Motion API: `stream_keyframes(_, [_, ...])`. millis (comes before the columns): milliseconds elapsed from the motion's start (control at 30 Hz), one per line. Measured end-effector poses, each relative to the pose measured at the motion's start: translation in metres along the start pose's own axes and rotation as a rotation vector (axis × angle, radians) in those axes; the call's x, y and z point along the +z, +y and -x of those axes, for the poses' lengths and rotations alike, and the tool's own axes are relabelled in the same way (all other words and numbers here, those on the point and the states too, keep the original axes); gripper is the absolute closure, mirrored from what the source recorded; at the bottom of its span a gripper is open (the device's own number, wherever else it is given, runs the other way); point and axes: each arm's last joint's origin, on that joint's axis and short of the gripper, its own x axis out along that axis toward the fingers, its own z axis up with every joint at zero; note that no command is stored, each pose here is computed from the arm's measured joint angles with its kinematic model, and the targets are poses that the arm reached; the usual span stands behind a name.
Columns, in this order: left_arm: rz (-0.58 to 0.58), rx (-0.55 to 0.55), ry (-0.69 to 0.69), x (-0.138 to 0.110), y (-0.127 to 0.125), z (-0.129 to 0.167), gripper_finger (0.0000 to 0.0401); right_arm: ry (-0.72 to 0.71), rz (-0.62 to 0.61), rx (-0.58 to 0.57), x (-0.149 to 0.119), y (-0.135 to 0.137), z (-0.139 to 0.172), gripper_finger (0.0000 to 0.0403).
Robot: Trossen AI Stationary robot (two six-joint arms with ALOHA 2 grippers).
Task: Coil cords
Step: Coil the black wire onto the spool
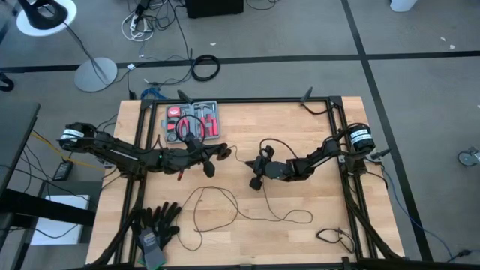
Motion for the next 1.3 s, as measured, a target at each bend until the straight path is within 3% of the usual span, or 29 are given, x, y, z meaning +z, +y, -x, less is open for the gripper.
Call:
stream_keyframes(233, [0.056, -0.046, -0.061, 0.008, -0.003, 0.0, 0.0401, 0.143, -0.16, 0.058, 0.007, -0.007, -0.015, 0.0401])
stream_keyframes(400, [0.113, -0.039, -0.106, 0.012, -0.003, 0.0, 0.0401, 0.2, -0.101, 0.077, 0.035, 0.003, -0.027, 0.0402])
stream_keyframes(633, [0.168, 0.076, -0.182, 0.017, 0.0, 0.001, 0.0401, 0.17, -0.034, 0.121, 0.064, 0.008, -0.035, 0.0402])
stream_keyframes(967, [0.227, 0.112, -0.273, 0.027, 0.0, 0.003, 0.0401, 0.3, -0.094, 0.189, 0.058, 0.001, -0.043, 0.0403])
stream_keyframes(1133, [0.208, 0.172, -0.279, 0.027, 0.003, 0.002, 0.0401, 0.302, -0.077, 0.292, 0.058, 0.019, -0.058, 0.0403])
stream_keyframes(1300, [0.153, 0.236, -0.234, 0.02, 0.005, -0.001, 0.0401, 0.349, 0.033, 0.401, 0.066, 0.043, -0.079, 0.0403])
